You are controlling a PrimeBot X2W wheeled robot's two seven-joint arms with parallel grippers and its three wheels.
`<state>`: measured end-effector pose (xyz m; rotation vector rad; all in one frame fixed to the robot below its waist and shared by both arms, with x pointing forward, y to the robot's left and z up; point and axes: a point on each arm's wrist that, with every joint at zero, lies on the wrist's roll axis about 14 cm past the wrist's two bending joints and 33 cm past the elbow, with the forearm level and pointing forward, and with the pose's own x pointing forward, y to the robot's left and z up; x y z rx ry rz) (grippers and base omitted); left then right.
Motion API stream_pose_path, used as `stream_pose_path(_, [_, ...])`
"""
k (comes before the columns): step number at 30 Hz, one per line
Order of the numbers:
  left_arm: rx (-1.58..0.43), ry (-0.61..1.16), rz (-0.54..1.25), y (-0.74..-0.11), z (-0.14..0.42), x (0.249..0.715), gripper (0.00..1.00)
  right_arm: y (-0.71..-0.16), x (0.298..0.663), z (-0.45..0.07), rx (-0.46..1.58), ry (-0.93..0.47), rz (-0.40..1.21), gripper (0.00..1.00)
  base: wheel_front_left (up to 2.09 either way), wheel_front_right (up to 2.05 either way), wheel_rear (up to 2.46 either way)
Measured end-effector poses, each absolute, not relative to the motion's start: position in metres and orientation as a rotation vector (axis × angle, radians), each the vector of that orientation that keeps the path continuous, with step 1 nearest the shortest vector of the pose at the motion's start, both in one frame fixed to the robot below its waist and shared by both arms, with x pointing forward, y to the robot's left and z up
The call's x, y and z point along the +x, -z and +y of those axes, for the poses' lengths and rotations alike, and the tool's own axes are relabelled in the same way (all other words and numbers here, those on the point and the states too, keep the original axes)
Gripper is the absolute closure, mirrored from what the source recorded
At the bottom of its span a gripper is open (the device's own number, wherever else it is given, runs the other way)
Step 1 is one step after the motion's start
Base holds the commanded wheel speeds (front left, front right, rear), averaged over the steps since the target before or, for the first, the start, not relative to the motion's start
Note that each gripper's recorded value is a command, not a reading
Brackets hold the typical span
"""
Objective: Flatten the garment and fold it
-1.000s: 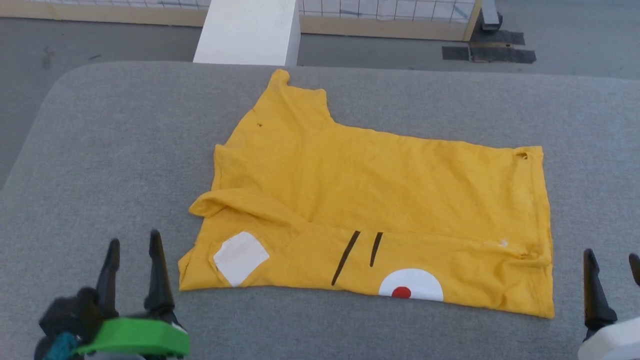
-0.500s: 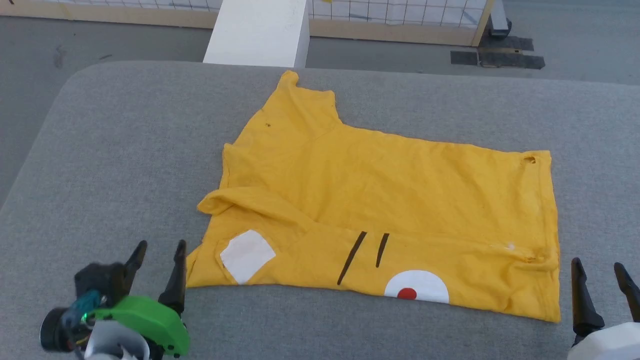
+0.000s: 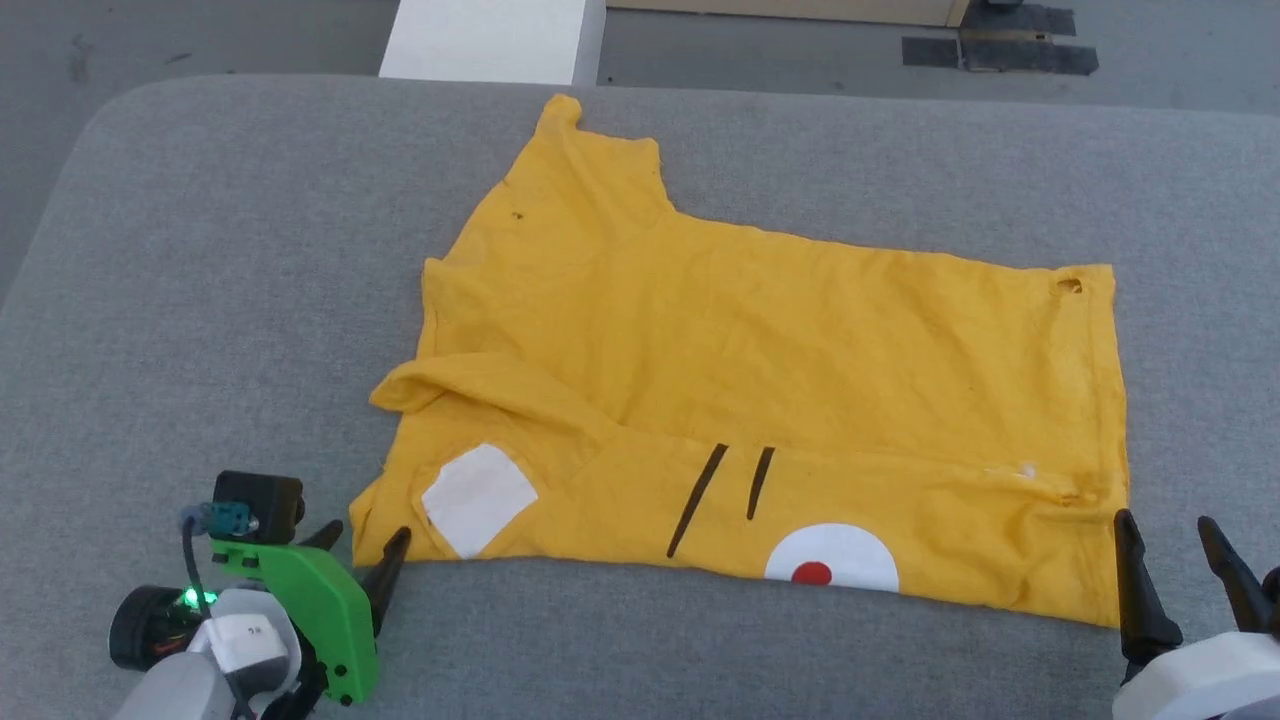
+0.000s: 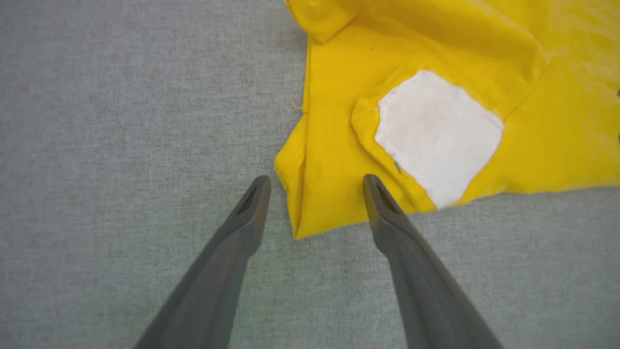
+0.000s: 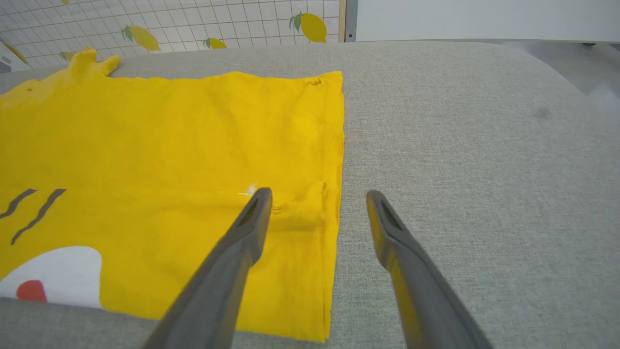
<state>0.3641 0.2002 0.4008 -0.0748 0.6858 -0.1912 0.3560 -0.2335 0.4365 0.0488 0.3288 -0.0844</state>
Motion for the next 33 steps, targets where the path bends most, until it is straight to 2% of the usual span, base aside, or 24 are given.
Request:
stream_pose_path(7, [-0.105, 0.184, 0.801, -0.373, 0.2, 0.358, 0.0, -0.429, 0.355, -0.234, 0.043, 0.087, 0.359, 0.0, 0.0, 0.0, 0.0])
stream_pose_path(8, [-0.117, 0.191, 0.804, -0.372, 0.198, 0.358, 0.42, -0.429, 0.355, -0.234, 0.042, 0.087, 0.363, 0.0, 0.0, 0.0, 0.0])
stream_pose_path(9, [-0.127, 0.198, 0.799, -0.372, 0.196, 0.359, 1.0, -0.429, 0.355, -0.234, 0.042, 0.086, 0.365, 0.0, 0.0, 0.0, 0.0])
stream_pose_path(19, [-0.219, 0.183, 0.696, -0.388, 0.193, 0.361, 1.0, -0.451, 0.369, -0.22, -0.027, 0.03, 0.357, 0.0, 0.0, 0.0, 0.0])
stream_pose_path(27, [-0.24, 0.162, 0.64, -0.404, 0.189, 0.36, 1.0, -0.412, 0.348, -0.242, -0.01, 0.067, 0.649, 0.0, 0.0, 0.0, 0.0])
stream_pose_path(33, [-0.249, 0.158, 0.644, -0.404, 0.186, 0.361, 1.0, -0.384, 0.337, -0.236, 0.044, 0.059, 0.77, 0.0, 0.0, 0.0, 0.0])
